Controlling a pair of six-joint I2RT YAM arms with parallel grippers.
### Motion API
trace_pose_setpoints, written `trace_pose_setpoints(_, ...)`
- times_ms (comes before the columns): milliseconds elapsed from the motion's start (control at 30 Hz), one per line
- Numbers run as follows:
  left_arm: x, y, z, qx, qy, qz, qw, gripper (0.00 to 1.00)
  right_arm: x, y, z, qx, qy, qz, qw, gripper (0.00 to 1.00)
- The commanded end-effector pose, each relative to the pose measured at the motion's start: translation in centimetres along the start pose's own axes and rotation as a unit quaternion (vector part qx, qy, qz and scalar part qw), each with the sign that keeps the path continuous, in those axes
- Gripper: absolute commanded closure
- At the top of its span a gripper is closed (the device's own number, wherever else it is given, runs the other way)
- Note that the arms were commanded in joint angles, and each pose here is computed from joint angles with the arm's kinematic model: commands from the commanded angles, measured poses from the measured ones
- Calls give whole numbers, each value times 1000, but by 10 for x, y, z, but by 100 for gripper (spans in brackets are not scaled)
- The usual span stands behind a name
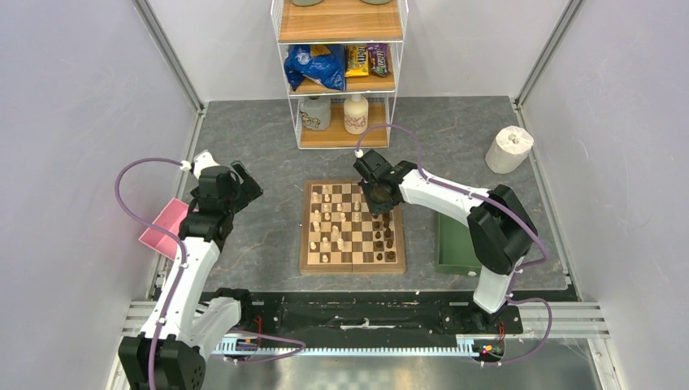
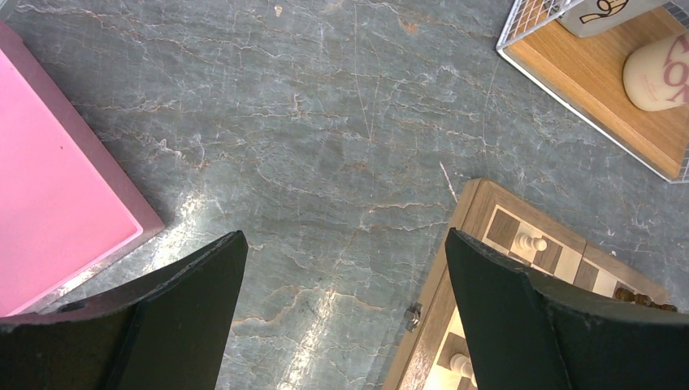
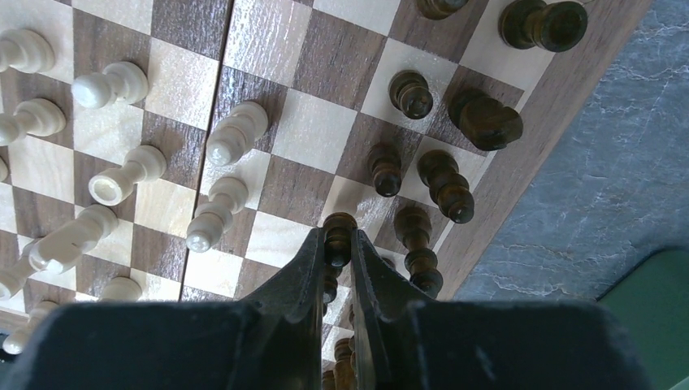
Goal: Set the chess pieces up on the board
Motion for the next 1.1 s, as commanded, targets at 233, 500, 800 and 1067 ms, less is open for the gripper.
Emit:
trace_pose_setpoints(233,1,-4,-2,-2,6,-12,1000,0,7,2,-1,-10,20,6,1000,81)
trace_pose_setpoints(500,2,-4,-2,-3,6,-12,1000,0,8,0,-1,-12,22,5,1000,77)
trace_pose_setpoints(800,2,-4,-3,-3,9,-12,1000,0,1,-5,2,-14,2,-3,1000,70)
trace_pose_setpoints(1067,1,-5,-3,-4,10,-14,1000,0,-16,-12,3,-11,-10,-21,1000,67)
Point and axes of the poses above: each gripper's point midway between its finger pads, its own x axis out along the fingers, its own z axis along the line the jaws close on, y = z × x, the point moved 10 cm from there along -x, back along the fingers, and after that the axes turned 3 degrees about -x, right-handed, at the moved point
